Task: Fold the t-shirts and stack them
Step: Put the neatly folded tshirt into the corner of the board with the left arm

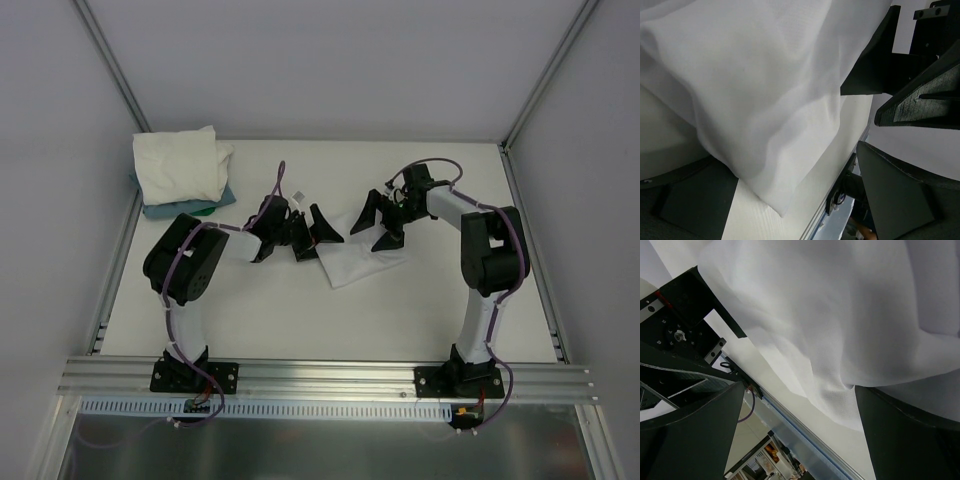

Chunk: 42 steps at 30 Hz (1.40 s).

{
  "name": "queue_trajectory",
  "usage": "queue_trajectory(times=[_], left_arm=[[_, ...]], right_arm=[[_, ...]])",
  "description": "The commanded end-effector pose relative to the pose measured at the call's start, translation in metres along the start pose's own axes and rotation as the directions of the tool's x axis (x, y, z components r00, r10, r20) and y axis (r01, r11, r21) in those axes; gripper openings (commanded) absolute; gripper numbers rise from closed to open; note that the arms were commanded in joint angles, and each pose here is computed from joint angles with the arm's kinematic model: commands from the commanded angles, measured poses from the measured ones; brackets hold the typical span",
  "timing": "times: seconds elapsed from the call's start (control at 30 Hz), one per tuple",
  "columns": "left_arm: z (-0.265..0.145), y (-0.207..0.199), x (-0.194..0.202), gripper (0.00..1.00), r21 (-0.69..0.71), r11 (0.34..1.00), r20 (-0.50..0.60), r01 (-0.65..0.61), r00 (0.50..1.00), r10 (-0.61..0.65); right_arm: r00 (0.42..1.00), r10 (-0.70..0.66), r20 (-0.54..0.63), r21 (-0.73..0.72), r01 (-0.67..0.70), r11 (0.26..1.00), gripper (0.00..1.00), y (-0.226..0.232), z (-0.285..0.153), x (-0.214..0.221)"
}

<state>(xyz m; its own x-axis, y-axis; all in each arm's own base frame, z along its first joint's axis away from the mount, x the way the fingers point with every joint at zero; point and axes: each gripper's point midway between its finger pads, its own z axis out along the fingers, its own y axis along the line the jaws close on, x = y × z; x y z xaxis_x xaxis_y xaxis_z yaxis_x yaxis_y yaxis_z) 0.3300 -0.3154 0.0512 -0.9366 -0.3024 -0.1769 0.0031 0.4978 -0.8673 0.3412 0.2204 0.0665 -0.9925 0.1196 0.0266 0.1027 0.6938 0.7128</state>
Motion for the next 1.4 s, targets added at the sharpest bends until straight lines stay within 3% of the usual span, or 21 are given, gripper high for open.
queue_trajectory(times=[0.0, 0.6, 0.73, 1.03, 1.37], left_arm=[[0.011, 0.03, 0.017, 0.99, -0.109, 0.994, -0.047, 0.01, 0.999, -0.015], [0.007, 0.022, 0.022, 0.99, -0.11, 0.993, -0.102, -0.031, 0.995, 0.02], [-0.015, 0.035, 0.032, 0.99, -0.194, 0.975, -0.138, -0.105, 0.987, 0.079], [-0.035, 0.051, 0.052, 0.99, -0.234, 0.97, -0.134, -0.059, 0.991, 0.028], [-0.011, 0.064, 0.054, 0.99, -0.225, 0.974, -0.114, -0.011, 0.993, -0.015]], right_arm=[[1.0, -0.019, 0.002, -0.019, 0.019, 1.0, 1.0, 0.009, -0.003, -0.003], [1.0, -0.016, -0.006, 0.0, 0.016, 1.0, 0.99, 0.001, -0.003, 0.004], [1.0, -0.019, -0.004, -0.001, 0.019, 1.0, 0.99, 0.001, -0.003, 0.005], [1.0, -0.023, -0.003, -0.002, 0.023, 1.0, 0.99, 0.0, -0.002, 0.006], [1.0, -0.03, 0.004, -0.001, 0.03, 1.0, 0.99, 0.003, -0.007, 0.007]])
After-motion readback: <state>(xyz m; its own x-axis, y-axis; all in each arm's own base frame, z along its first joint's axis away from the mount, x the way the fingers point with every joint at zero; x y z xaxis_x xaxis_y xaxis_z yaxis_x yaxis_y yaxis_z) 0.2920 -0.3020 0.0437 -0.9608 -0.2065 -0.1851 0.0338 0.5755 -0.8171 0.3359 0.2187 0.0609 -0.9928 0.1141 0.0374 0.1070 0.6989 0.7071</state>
